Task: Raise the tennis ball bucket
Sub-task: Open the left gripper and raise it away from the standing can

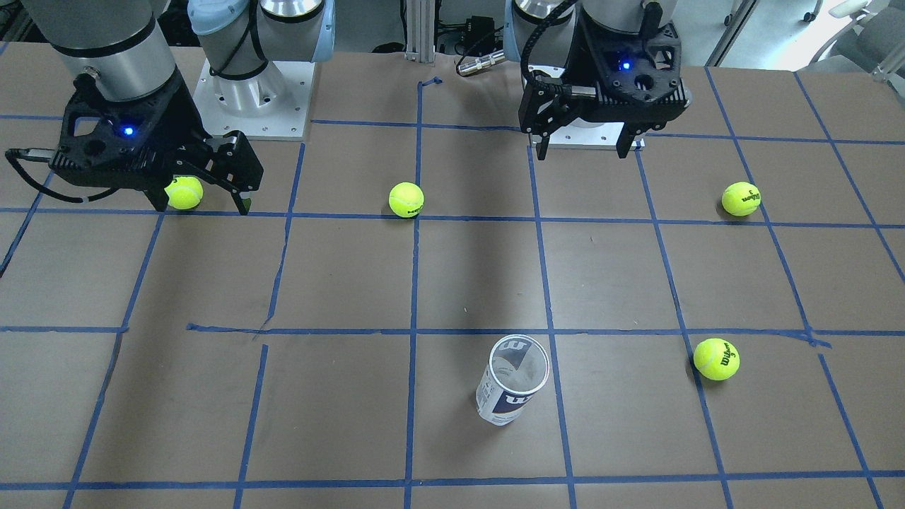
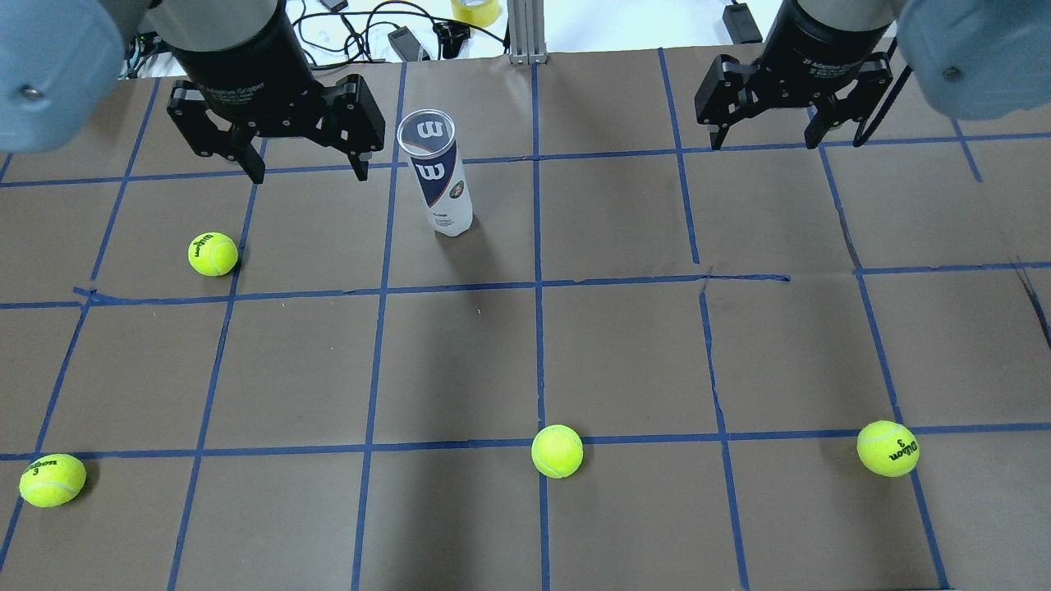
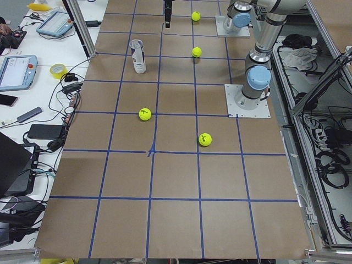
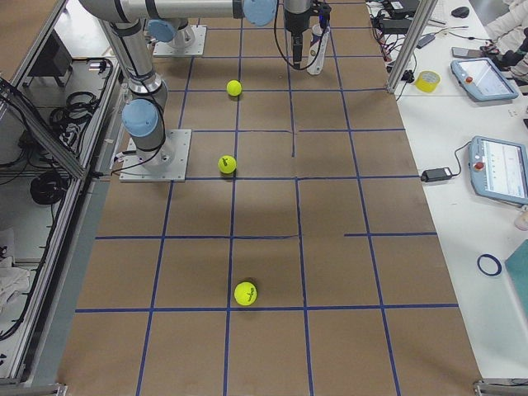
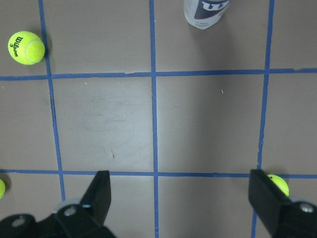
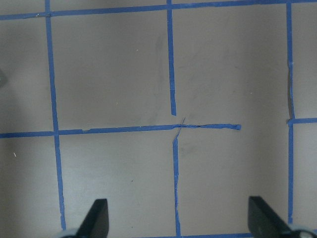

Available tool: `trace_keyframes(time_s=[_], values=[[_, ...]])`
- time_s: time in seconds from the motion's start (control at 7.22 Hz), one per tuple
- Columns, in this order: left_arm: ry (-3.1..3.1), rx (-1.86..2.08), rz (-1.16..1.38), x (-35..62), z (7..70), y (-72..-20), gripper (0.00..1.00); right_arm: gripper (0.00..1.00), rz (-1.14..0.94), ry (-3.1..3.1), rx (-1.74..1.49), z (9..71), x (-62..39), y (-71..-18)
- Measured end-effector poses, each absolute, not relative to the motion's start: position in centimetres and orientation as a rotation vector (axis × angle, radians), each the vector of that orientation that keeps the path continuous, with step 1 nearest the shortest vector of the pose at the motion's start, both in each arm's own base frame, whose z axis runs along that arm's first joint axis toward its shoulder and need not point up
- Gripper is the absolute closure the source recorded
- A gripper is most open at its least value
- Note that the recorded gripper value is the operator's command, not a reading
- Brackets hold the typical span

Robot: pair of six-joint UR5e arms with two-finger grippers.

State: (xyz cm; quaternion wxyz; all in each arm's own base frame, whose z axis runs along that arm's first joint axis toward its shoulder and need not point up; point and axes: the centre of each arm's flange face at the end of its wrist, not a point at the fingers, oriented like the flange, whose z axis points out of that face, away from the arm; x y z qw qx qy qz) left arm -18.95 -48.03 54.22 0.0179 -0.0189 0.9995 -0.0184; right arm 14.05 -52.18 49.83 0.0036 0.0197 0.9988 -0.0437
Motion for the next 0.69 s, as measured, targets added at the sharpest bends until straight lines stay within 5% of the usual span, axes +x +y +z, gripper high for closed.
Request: trace_keyframes(time_s=[0.69], values=[[3.124,-0.095,-0.113,-18.0,53.6,-48.2,0.0,0.0,-0.2,3.112,0.068,51.8,14.1,-51.5]])
